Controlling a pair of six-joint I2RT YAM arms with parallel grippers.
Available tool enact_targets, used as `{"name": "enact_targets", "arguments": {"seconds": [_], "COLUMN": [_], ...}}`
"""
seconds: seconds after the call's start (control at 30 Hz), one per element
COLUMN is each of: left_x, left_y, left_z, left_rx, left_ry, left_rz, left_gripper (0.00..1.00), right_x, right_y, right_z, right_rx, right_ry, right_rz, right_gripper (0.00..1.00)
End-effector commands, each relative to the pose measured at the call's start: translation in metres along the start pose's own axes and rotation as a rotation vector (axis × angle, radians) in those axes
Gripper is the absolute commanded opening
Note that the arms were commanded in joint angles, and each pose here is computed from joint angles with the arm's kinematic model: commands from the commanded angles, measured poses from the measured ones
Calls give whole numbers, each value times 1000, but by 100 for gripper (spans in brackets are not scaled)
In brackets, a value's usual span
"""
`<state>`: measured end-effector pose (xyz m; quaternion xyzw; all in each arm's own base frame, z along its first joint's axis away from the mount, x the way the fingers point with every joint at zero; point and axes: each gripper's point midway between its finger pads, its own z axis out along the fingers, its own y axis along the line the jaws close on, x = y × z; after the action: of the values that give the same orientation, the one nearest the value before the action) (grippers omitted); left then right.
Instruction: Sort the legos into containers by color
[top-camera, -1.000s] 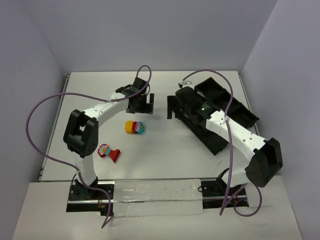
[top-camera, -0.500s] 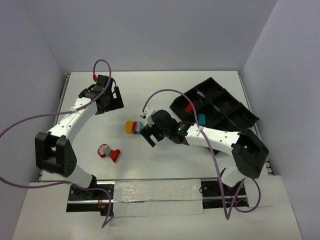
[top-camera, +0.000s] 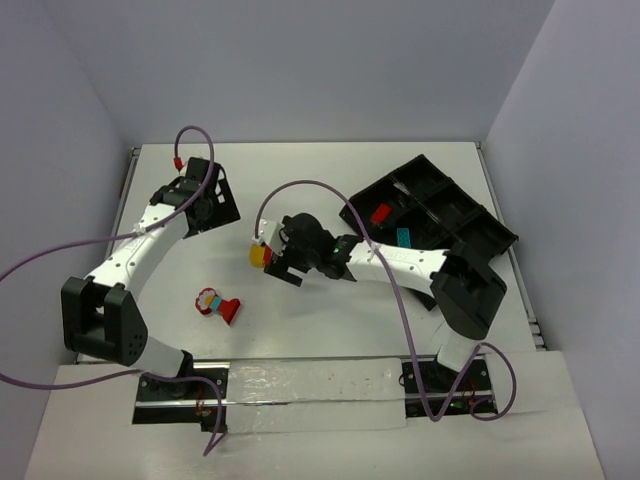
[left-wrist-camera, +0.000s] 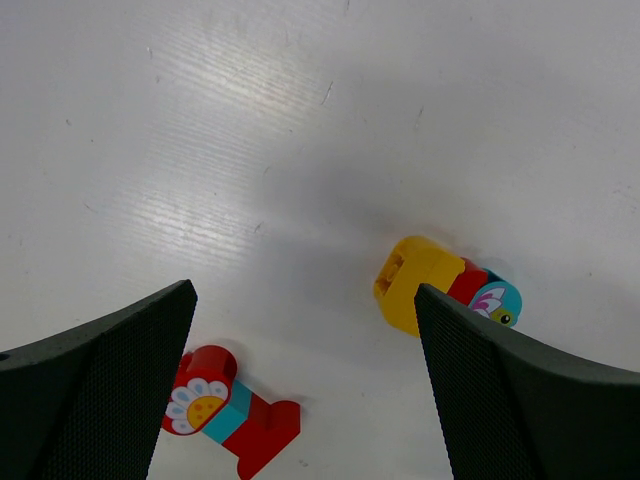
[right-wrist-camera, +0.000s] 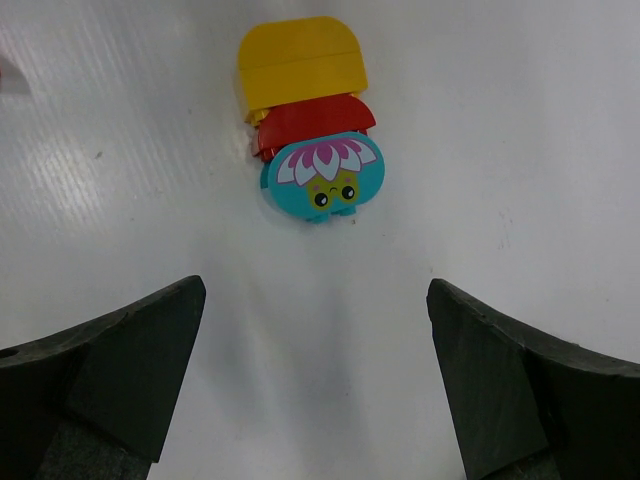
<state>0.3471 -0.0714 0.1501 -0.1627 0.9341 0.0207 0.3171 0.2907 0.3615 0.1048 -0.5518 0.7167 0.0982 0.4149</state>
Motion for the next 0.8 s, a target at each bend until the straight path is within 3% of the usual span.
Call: {"name": "enact_targets", "arguments": {"seconds": [0.0, 0.77], "left_x": [-3, -3], "left_y": [-3, -1], "left_z": [-8, -16], "left_rx": [46, 133], "left_ry": [-24, -13], "left_rz": [-49, -116], "left_gripper": [99, 99], "right_x": [-24, -11], "right_y": [-20, -14], "right_z": [10, 62], "right_rx": [16, -125], "right_ry": [-74, -58], "right_rz": [-51, -6], "right_gripper": [100, 98]}}
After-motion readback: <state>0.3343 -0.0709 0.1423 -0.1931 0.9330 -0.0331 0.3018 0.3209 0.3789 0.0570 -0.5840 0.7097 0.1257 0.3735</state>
